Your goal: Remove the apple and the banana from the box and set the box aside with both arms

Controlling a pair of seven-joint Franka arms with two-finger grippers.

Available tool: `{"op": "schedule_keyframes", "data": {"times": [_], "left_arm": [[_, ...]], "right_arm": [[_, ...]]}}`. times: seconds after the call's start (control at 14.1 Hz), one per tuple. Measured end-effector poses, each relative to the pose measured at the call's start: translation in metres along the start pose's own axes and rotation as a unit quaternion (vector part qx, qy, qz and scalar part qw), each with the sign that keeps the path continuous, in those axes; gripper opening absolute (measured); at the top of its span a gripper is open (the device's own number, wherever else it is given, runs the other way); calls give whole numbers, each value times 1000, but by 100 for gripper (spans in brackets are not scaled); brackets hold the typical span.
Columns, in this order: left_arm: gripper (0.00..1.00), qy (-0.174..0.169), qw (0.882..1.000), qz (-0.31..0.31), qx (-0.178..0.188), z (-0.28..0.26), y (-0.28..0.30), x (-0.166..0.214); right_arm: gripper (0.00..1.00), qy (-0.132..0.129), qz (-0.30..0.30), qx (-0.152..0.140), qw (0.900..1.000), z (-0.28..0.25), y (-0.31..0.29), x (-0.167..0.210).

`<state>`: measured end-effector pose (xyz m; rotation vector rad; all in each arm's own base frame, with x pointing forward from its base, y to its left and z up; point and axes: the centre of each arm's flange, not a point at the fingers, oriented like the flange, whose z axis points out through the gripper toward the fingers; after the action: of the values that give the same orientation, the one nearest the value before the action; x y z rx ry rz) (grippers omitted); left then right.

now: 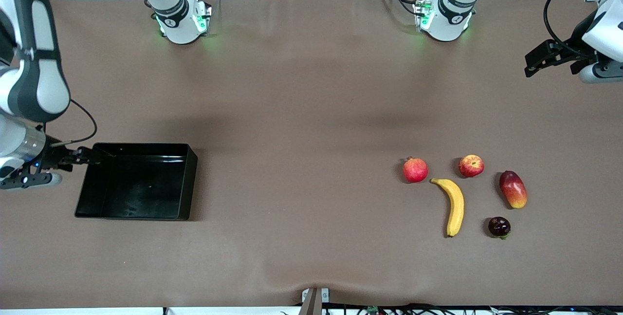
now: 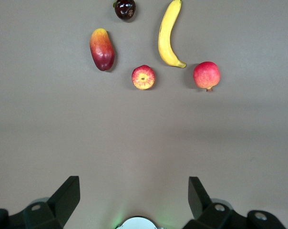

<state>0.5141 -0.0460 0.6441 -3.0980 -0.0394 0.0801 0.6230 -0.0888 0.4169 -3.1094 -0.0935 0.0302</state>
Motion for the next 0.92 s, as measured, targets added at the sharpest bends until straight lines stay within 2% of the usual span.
{"op": "schedule_keyframes", "data": {"times": [0.14,0.28,0.5,0.92], "left_arm": [[100,0,1000,0,0,0,0,-1],[100,1,1000,0,0,-1,0,-1],[100,5,1000,1,0,-3,0,-1],[100,15,1000,5,-2,-11,0,1]], "right_arm": [[100,-22,25,-4,999,-54,-32,-12],[100,-34,45,-5,998,-108,-54,-23],[100,-21,51,-6,998,-176,-63,-37],[100,12,49,-5,999,-250,-71,-83]]}}
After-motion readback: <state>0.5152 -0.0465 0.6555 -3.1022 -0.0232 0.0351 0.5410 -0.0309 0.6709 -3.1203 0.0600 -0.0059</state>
